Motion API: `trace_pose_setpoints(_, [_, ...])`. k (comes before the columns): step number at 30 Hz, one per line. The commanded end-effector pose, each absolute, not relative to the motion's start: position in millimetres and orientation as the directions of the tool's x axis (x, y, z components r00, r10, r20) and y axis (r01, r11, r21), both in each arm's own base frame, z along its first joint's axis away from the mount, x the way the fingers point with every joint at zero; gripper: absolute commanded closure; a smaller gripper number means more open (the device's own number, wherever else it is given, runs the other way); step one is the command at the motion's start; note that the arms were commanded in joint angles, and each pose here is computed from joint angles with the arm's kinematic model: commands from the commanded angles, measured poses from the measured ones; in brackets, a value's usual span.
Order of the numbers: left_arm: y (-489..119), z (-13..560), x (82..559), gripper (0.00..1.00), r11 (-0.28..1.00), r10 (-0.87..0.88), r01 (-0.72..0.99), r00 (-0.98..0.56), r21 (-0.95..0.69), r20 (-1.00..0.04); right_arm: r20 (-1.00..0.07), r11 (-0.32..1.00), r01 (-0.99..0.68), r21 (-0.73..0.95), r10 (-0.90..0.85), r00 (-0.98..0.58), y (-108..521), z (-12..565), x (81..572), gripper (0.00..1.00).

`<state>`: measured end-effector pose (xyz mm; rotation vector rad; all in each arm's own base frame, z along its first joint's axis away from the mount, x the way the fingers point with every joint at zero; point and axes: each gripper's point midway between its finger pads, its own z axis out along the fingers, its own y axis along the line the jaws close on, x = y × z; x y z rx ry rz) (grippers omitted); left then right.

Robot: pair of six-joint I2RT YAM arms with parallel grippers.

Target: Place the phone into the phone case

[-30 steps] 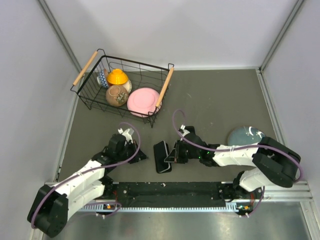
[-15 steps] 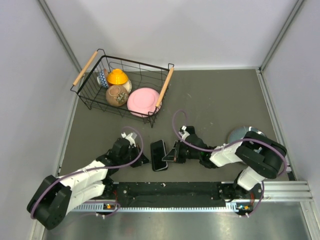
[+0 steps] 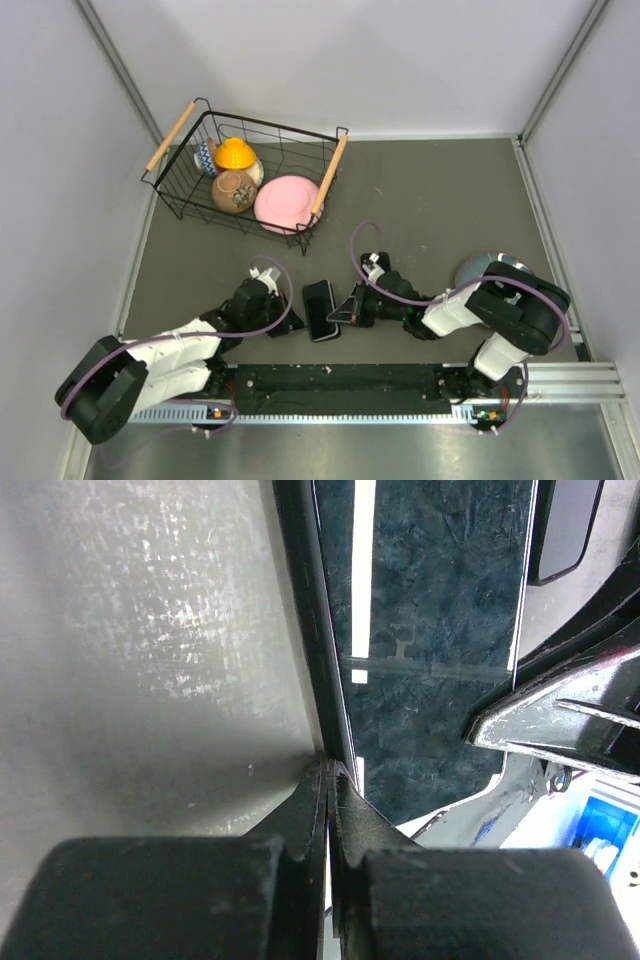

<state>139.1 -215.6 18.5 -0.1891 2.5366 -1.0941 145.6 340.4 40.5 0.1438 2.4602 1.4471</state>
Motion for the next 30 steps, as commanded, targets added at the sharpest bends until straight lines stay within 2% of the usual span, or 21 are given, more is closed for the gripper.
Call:
trace_pose_setpoints(1, [-226, 20, 139, 1.0, 0.689, -0.253, 0.038, -0.923, -0.724, -0.289, -0.151, 0.485, -0.022, 0.874, 0.229, -0.962, 344, 36, 143, 1.0])
trace_pose_setpoints(6, [-232, 25, 135, 1.0, 0.675, -0.239, 0.048, -0.93, -0.736, -0.279, -0.134, 0.46, -0.009, 0.888, 0.24, -0.961, 346, 37, 141, 1.0])
trace_pose_setpoints(9, [-229, 35, 140, 1.0, 0.69, -0.249, 0.05, -0.92, -0.722, -0.302, -0.15, 0.471, -0.026, 0.882, 0.228, -0.962, 347, 44, 144, 0.93])
trace_pose_setpoints(12, [-220, 46, 142, 1.0, 0.718, -0.26, 0.055, -0.904, -0.694, -0.34, -0.229, 0.569, -0.091, 0.818, 0.175, -0.958, 340, 45, 148, 0.8])
trace_pose_setpoints(13, [-216, 50, 146, 1.0, 0.727, -0.273, 0.059, -0.889, -0.684, -0.367, -0.245, 0.611, -0.091, 0.787, 0.172, -0.954, 334, 49, 150, 0.72])
trace_pose_setpoints(16, [-206, 63, 153, 0.98, 0.732, -0.319, 0.062, -0.849, -0.679, -0.421, -0.305, 0.662, -0.112, 0.741, 0.184, -0.934, 325, 56, 159, 0.59])
trace_pose_setpoints(18, [-204, 71, 157, 0.93, 0.722, -0.346, 0.069, -0.826, -0.688, -0.446, -0.321, 0.694, -0.118, 0.711, 0.17, -0.932, 317, 57, 159, 0.54])
trace_pose_setpoints(20, [-201, 71, 163, 0.78, 0.728, -0.368, 0.062, -0.805, -0.683, -0.465, -0.337, 0.696, -0.133, 0.706, 0.165, -0.927, 319, 63, 161, 0.45])
trace_pose_setpoints(22, [-198, 70, 166, 0.7, 0.743, -0.364, 0.065, -0.796, -0.666, -0.484, -0.36, 0.706, -0.158, 0.691, 0.146, -0.922, 319, 64, 163, 0.42])
trace_pose_setpoints(24, [-195, 71, 174, 0.66, 0.764, -0.371, 0.054, -0.778, -0.643, -0.507, -0.394, 0.711, -0.205, 0.672, 0.109, -0.913, 320, 62, 166, 0.4])
trace_pose_setpoints(28, [-199, 73, 181, 0.59, 0.77, -0.372, 0.043, -0.78, -0.637, -0.503, -0.437, 0.707, -0.31, 0.636, -0.001, -0.899, 331, 60, 170, 0.27])
trace_pose_setpoints(30, [-203, 73, 184, 0.56, 0.769, -0.365, 0.047, -0.787, -0.637, -0.498, -0.447, 0.701, -0.338, 0.627, -0.032, -0.894, 333, 57, 171, 0.25])
